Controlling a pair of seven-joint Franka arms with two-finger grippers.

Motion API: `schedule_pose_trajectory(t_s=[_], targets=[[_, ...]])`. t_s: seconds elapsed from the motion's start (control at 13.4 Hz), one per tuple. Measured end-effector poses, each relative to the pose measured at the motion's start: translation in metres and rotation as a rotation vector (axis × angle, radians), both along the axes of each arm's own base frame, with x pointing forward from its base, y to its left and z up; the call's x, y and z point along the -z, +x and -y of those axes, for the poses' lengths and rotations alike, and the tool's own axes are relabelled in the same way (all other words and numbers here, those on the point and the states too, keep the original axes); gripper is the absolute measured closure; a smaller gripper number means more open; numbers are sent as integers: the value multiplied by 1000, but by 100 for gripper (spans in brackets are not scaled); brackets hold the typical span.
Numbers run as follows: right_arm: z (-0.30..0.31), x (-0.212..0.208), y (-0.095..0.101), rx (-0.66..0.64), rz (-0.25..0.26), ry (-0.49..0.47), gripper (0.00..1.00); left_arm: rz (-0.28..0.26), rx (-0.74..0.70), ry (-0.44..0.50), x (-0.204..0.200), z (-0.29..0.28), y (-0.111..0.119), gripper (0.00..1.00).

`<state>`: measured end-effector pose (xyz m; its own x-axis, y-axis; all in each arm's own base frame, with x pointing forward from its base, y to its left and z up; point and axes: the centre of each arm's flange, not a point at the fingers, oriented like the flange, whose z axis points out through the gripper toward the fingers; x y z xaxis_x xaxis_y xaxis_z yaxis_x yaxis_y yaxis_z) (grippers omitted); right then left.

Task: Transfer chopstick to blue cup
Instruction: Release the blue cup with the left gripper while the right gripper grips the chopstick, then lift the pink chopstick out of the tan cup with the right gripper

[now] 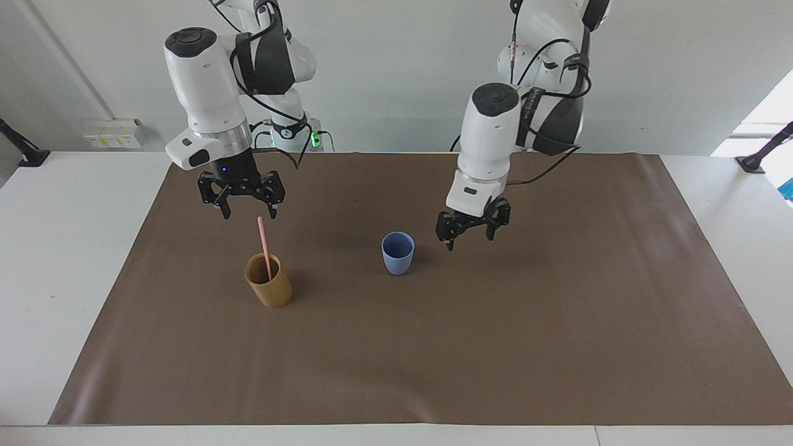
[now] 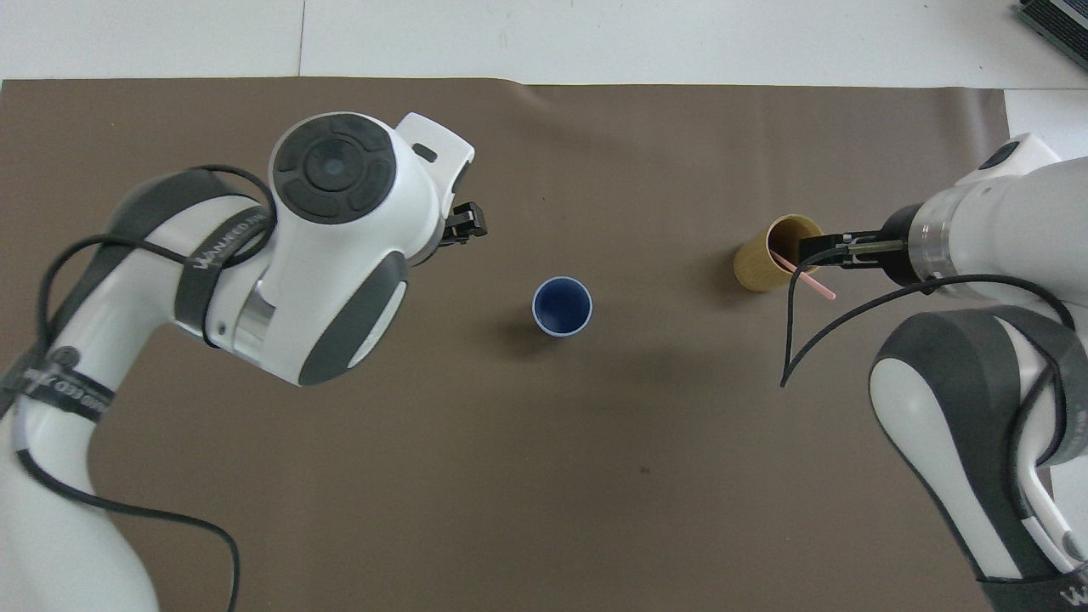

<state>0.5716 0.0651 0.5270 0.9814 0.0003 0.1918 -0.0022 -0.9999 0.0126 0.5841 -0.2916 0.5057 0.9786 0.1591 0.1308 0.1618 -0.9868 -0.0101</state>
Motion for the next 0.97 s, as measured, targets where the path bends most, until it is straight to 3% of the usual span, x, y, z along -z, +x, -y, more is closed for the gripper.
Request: schedule_pose_trajectory(t_s=[0.22,0.45,0.6,0.82,0.9,0.97], targets=[[2,25,-4,-15,0,-30,0,-57,122,31,-38,-115,5,0],[2,58,-11,-34,-7,-34,0,-112,233,15,-52,-222,-11,0],[2,72,-15,-58,7,-35,0,-140,286,11,-67,-269,-27,0],[2,73,-18,-68,9,-37,2,-127,304,13,-111,-296,-53,0],[2,73,-19,-74,8,-39,10,-114,306,16,-127,-294,-59,0],[3,73,-20,-90,4,-43,23,-97,314,20,-139,-290,-63,0]])
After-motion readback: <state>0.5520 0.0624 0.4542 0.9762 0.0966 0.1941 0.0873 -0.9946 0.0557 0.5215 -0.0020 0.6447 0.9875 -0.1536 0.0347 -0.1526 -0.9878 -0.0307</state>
